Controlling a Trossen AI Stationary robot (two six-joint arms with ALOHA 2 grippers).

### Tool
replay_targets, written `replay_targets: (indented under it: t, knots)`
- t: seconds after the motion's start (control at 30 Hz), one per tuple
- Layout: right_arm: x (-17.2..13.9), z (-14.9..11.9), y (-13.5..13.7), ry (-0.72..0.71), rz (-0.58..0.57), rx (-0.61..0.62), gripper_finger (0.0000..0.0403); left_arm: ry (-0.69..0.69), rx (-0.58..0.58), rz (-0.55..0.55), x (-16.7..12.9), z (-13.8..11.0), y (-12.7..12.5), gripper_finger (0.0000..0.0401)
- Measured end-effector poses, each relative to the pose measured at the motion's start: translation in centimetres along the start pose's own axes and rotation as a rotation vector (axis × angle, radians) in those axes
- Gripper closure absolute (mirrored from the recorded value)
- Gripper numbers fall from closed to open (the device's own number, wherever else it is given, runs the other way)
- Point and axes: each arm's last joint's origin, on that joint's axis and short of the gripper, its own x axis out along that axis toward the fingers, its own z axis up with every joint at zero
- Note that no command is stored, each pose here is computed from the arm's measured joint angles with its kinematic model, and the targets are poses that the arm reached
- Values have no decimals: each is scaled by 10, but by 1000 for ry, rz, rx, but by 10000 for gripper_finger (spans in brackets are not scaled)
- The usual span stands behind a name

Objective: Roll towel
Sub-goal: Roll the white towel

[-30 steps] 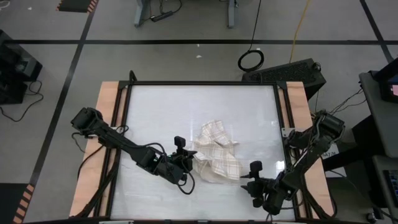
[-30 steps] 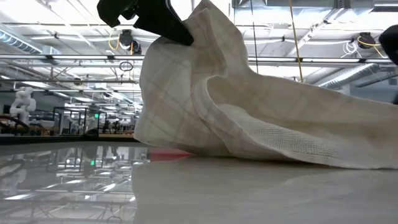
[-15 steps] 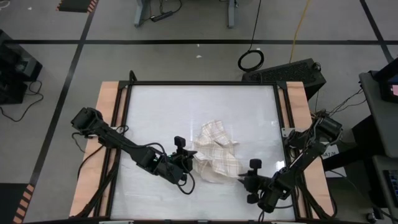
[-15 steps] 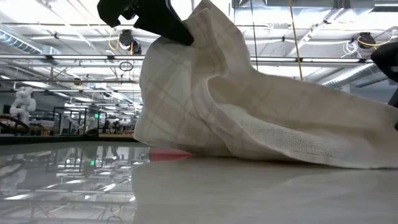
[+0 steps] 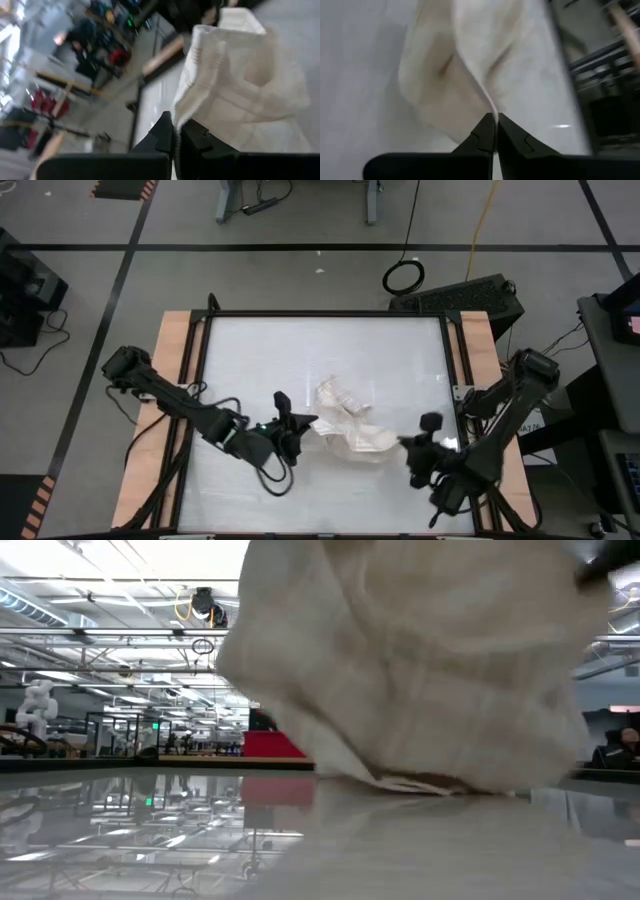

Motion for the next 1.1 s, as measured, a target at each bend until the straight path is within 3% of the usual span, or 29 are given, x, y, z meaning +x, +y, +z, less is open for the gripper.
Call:
replay_targets:
  t: [0.23,0.4,0.53,0.67,0.9,1.0,1.1]
  knots:
    - [-59,38,-86,-201,-41,70,400,-131,-18,62,-29,11,46,388]
    - [-94,47,-152,-385,-87,235,401,-154,-144,111,-39,7,76,388]
    - [-109,46,-187,-448,-79,332,401,-153,-269,140,-38,3,91,388]
    - [-109,44,-194,-423,9,358,401,-140,-377,141,-32,-2,95,388]
    - [-95,42,-174,-337,89,305,401,-152,-445,107,-26,-5,97,388]
    - [-88,44,-168,-337,10,283,401,-196,-443,155,-24,-2,105,388]
    - [-80,48,-170,-358,-177,237,401,-236,-403,240,-21,0,119,388]
